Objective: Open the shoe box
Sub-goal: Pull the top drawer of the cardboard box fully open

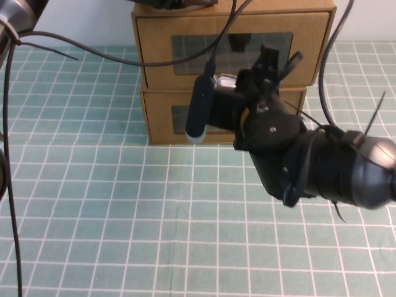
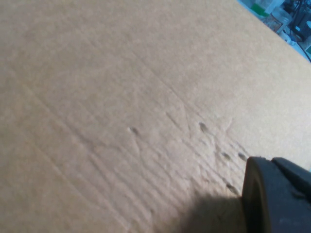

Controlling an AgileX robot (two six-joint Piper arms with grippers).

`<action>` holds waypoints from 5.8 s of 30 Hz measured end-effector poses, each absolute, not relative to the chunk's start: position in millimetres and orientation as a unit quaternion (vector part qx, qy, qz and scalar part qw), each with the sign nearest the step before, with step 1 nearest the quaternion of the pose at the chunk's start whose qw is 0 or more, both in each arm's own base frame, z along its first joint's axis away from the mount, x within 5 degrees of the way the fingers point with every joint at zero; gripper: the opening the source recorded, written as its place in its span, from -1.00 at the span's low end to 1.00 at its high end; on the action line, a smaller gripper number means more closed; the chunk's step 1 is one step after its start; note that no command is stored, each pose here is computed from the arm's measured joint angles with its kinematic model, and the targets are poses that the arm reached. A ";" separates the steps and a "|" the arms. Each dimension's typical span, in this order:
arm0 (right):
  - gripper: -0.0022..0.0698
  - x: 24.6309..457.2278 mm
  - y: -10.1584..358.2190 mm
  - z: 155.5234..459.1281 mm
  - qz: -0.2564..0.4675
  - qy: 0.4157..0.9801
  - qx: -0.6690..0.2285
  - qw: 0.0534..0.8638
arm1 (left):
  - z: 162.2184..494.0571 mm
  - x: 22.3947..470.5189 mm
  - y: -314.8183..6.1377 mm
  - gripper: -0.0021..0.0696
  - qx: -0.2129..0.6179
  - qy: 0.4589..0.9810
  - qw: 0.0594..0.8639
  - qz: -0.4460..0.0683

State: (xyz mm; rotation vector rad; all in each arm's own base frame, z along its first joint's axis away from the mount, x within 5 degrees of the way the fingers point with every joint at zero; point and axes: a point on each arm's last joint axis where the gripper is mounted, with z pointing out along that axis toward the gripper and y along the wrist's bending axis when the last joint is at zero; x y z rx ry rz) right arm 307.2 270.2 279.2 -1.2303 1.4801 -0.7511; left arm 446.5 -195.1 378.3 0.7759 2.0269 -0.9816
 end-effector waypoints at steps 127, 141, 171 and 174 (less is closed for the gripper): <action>-0.97 94.7 105.6 438.1 0.036 0.725 -0.397 0.561 | 582.7 234.8 -94.8 -0.96 0.298 0.764 0.556 -0.133; -0.97 71.1 25.1 383.1 0.103 0.777 -0.239 0.574 | 503.4 115.9 -48.2 -0.96 0.282 0.832 0.473 -0.070; -0.98 71.3 32.9 301.5 0.058 0.822 -0.272 0.497 | 401.9 -13.4 -2.5 -0.96 0.200 0.761 0.615 -0.051; -0.98 71.3 32.9 301.5 0.058 0.822 -0.272 0.497 | 401.9 -12.1 -2.8 -0.96 0.200 0.763 0.613 -0.051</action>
